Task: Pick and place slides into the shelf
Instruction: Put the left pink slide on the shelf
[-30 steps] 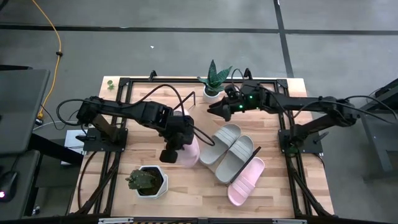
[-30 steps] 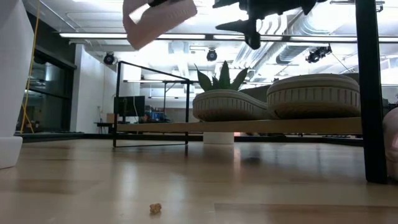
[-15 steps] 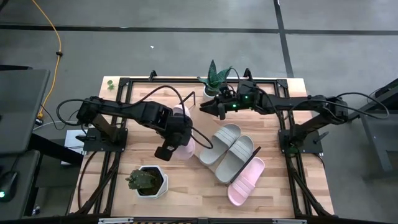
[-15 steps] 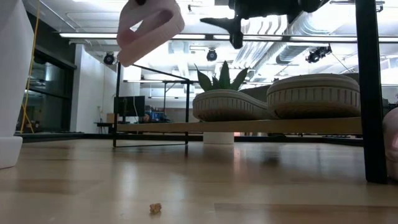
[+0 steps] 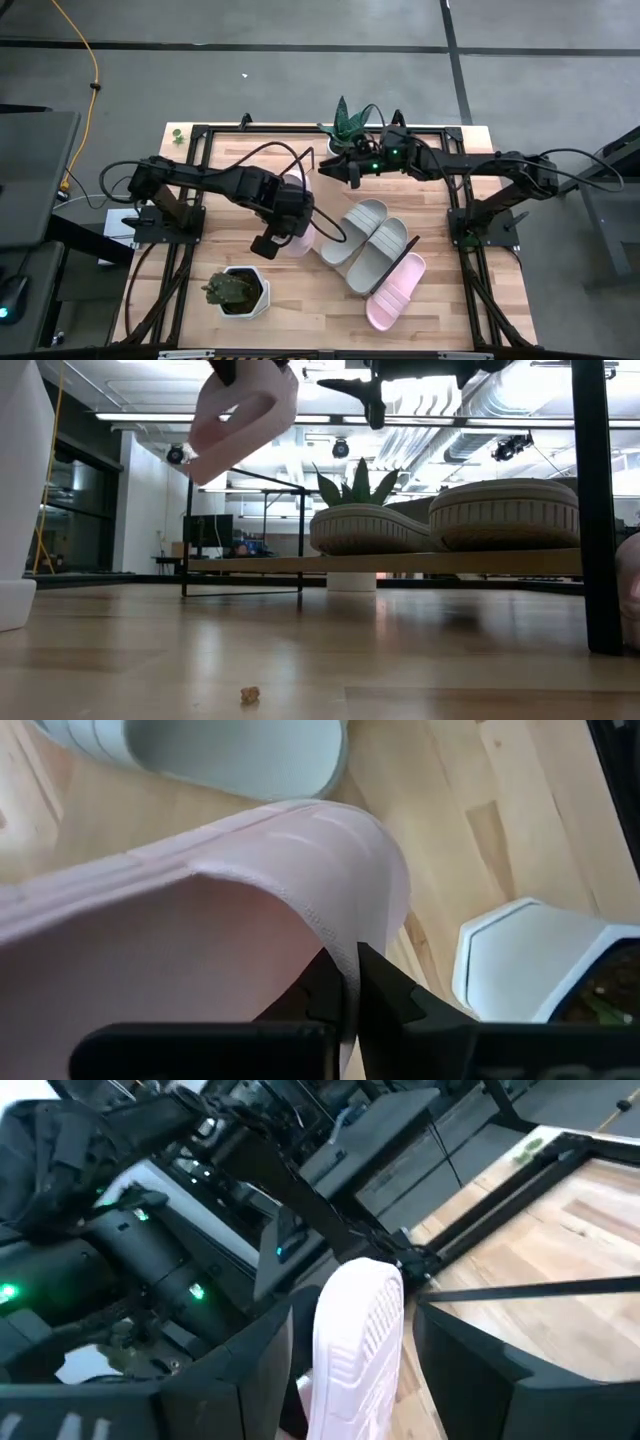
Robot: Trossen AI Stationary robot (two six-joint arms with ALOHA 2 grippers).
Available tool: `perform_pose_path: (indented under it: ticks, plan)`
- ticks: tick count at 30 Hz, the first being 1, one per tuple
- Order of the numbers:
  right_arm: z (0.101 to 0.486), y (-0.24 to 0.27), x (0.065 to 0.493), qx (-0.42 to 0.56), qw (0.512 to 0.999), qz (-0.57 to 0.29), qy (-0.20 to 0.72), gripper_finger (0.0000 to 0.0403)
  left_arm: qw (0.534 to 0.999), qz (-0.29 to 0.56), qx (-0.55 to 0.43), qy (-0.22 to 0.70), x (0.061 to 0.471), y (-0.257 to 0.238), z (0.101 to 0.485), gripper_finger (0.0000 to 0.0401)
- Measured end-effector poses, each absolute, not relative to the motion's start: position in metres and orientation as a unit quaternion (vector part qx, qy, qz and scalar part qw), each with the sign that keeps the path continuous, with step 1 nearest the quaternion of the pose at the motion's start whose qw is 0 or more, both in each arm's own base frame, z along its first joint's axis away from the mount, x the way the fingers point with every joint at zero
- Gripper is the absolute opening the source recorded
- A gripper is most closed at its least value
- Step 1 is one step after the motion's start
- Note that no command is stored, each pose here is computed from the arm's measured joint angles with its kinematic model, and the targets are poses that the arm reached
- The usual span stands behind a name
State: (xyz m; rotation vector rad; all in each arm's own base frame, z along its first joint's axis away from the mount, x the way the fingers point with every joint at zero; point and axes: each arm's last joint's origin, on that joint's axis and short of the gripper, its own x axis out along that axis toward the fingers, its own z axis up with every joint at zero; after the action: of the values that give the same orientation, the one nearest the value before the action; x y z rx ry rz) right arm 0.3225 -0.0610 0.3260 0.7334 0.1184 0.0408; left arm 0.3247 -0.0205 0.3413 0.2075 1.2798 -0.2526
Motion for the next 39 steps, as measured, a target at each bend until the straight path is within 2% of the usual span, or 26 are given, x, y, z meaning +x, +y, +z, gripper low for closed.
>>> perform_pose_path:
  ticks: [6,13,18,22,34,39]
  plan:
    - [0.320,-0.053,0.326,0.360,0.929,0.006,0.080,0.0199,0.779,-0.121,0.096,0.607,0.327,-0.021,0.336,0.0014]
    - [0.307,-0.050,0.336,0.373,0.923,-0.008,0.097,0.0199,0.772,-0.137,0.112,0.611,0.329,-0.021,0.332,0.0004]
    - [0.302,-0.045,0.343,0.382,0.920,-0.001,0.093,0.0199,0.769,-0.144,0.115,0.612,0.330,-0.021,0.331,0.0014]
    - [0.302,-0.045,0.345,0.389,0.917,-0.001,0.084,0.0200,0.768,-0.146,0.118,0.612,0.330,-0.021,0.331,0.0007]
    - [0.309,-0.048,0.354,0.382,0.920,-0.023,0.085,0.0254,0.768,-0.148,0.120,0.611,0.330,-0.022,0.331,0.0007]
    - [0.307,-0.048,0.356,0.391,0.916,-0.024,0.087,0.0259,0.767,-0.157,0.123,0.610,0.330,-0.022,0.331,0.0008]
